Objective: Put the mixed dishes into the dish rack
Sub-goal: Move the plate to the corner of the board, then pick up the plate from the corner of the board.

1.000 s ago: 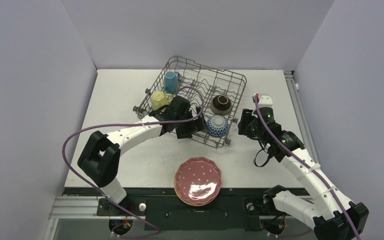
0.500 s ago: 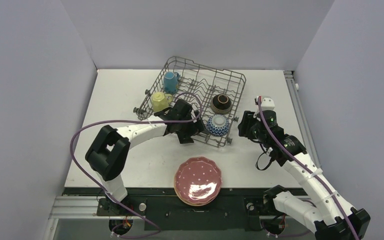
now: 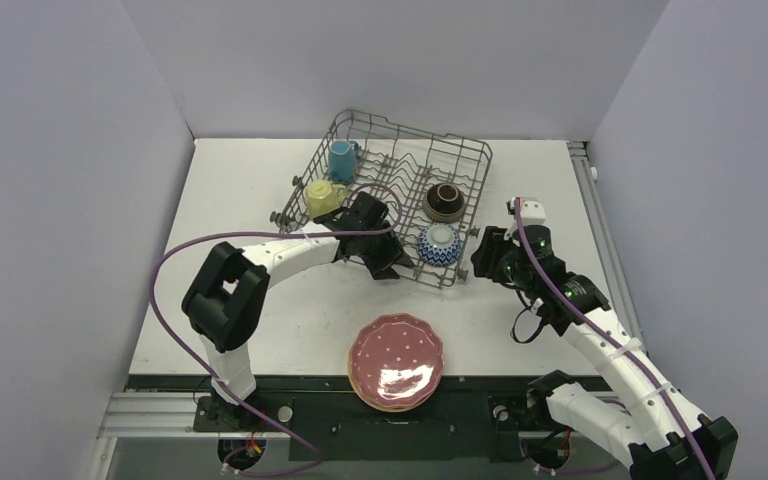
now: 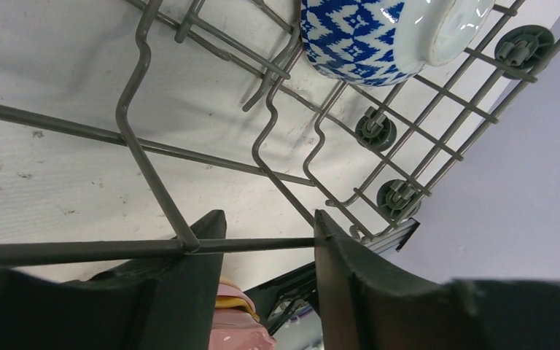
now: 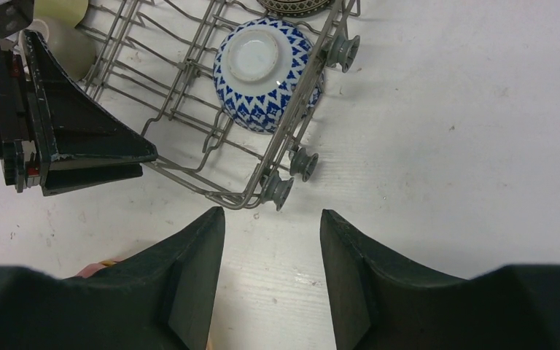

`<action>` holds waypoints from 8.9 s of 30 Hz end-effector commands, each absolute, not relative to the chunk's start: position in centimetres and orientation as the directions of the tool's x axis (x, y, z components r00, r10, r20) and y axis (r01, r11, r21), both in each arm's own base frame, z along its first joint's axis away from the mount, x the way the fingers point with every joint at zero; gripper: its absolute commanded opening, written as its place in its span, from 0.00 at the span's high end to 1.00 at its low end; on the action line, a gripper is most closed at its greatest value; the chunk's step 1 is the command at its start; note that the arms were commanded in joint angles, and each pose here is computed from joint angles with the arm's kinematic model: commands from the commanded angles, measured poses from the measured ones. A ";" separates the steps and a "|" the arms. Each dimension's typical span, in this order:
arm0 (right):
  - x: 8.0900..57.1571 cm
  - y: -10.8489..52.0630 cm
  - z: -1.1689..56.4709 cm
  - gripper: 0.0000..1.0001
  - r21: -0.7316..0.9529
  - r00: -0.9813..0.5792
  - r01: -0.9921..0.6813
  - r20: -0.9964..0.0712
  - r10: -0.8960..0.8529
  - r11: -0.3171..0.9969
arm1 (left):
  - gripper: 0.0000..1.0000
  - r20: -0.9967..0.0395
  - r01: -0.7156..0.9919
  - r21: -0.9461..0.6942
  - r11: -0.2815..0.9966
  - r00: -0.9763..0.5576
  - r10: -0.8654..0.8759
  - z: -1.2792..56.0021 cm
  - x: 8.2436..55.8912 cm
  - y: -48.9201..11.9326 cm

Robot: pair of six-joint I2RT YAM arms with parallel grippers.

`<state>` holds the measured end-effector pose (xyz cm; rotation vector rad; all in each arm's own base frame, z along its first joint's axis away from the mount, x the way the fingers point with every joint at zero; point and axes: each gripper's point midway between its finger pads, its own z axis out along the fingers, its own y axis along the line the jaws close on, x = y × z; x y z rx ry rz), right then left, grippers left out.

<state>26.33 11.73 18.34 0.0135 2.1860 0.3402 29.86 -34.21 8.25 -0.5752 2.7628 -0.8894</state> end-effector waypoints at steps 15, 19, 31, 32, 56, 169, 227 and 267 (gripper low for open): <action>26.6 12.9 19.4 0.53 0.315 -0.567 -0.156 -0.804 0.176 0.936 | 1.00 -0.270 -0.081 -0.413 0.907 -0.940 -0.207 6.7 31.2 -29.7; 26.6 12.8 19.1 0.53 0.313 -0.573 -0.148 -0.800 0.176 0.938 | 1.00 -0.292 -0.067 -0.346 0.936 -0.940 -0.175 6.4 31.1 -27.7; 27.1 12.8 18.9 0.53 0.292 -0.583 -0.139 -0.796 0.160 0.946 | 1.00 -0.338 -0.072 -0.279 0.958 -0.926 -0.168 6.5 31.6 -23.5; 27.3 12.8 18.8 0.53 0.288 -0.585 -0.136 -0.795 0.158 0.948 | 1.00 -0.347 -0.078 -0.258 0.963 -0.923 -0.167 6.4 31.7 -22.7; 30.8 15.5 19.1 0.56 0.218 -0.609 -0.180 -0.790 0.065 0.959 | 1.00 -0.387 -0.234 -0.225 0.946 -0.870 -0.307 7.1 30.4 -11.2; 13.9 19.1 9.4 0.61 0.336 -0.808 -0.251 -0.589 -0.006 0.908 | 0.61 -0.362 0.171 -0.565 0.807 -0.931 -0.056 8.5 11.1 -23.9; 11.0 23.8 10.8 1.00 0.562 -0.843 -0.330 -0.536 0.030 0.758 | 1.00 -0.342 0.154 -0.506 0.849 -0.939 -0.034 4.2 10.3 -23.1; 12.6 21.2 16.6 1.00 0.590 -0.755 -0.289 -0.625 0.200 0.754 | 0.48 -0.310 0.195 -0.722 0.664 -0.949 -0.058 9.5 9.7 -27.9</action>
